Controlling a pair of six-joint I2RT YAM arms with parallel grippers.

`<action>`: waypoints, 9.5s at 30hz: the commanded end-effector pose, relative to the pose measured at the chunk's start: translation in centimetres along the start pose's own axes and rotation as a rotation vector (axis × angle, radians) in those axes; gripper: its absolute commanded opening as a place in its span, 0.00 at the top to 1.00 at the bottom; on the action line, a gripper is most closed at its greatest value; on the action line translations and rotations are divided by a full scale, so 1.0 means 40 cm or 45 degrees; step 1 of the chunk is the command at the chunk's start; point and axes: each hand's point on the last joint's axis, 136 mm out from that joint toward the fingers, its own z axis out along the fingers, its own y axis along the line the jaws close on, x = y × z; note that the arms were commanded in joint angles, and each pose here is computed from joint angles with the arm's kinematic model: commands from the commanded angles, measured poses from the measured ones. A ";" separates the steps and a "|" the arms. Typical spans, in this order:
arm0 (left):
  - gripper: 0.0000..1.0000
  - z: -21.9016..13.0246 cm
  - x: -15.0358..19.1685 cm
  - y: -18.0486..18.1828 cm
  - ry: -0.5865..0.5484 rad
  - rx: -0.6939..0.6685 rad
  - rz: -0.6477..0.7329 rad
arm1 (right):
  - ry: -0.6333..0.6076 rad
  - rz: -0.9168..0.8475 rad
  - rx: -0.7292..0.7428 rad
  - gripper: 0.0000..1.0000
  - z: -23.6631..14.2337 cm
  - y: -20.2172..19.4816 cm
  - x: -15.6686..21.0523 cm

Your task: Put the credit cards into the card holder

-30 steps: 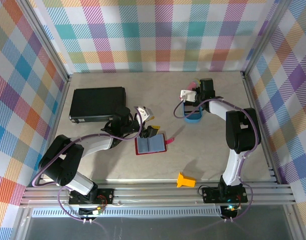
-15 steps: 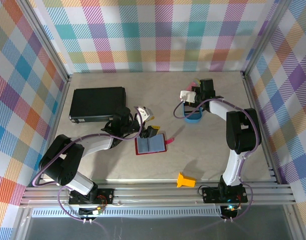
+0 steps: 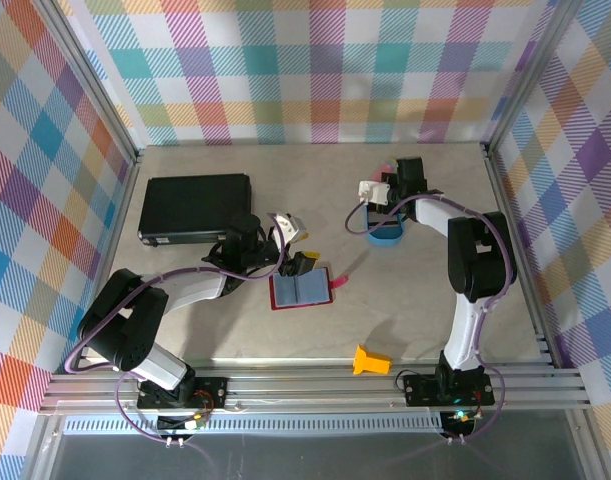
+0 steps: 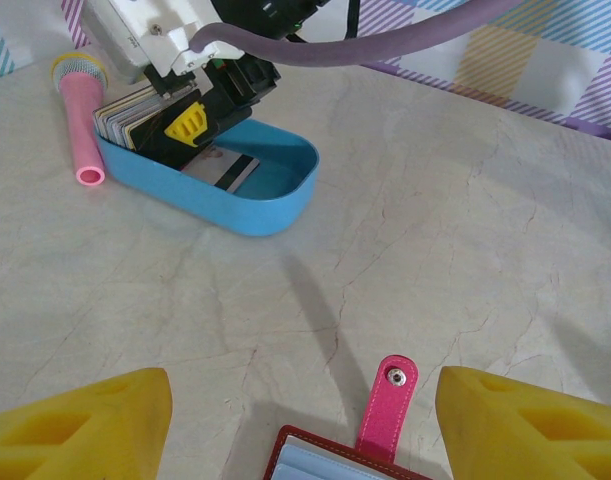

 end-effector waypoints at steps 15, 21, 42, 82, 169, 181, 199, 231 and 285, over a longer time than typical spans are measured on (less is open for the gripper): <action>0.29 0.012 -0.005 -0.014 -0.018 0.045 0.001 | 0.031 0.021 0.102 0.55 -0.019 -0.078 0.011; 0.29 0.013 -0.005 -0.015 -0.019 0.045 -0.001 | 0.029 0.019 0.102 0.69 -0.028 -0.081 0.009; 0.29 0.016 -0.002 -0.021 -0.014 0.052 0.000 | 0.016 0.038 0.067 1.00 -0.051 -0.079 0.002; 0.30 -0.169 -0.290 0.000 -0.416 -0.113 -0.969 | -0.960 1.811 -0.460 1.00 -0.811 -0.056 -0.334; 0.42 -0.189 0.306 0.017 0.167 -0.255 -1.592 | -0.281 2.261 -1.105 1.00 -0.290 0.527 -0.535; 0.42 -0.180 0.325 0.014 0.173 -0.253 -1.606 | -0.250 2.279 -1.129 1.00 -0.280 0.542 -0.538; 0.42 -0.162 0.339 0.007 0.181 -0.231 -1.618 | -0.213 2.324 -1.161 1.00 -0.275 0.562 -0.544; 0.42 -0.146 0.362 0.000 0.206 -0.245 -1.626 | -0.170 2.340 -1.096 1.00 -0.265 0.573 -0.545; 0.43 -0.157 0.383 0.002 0.239 -0.302 -1.615 | -0.148 2.302 -1.097 1.00 -0.258 0.590 -0.554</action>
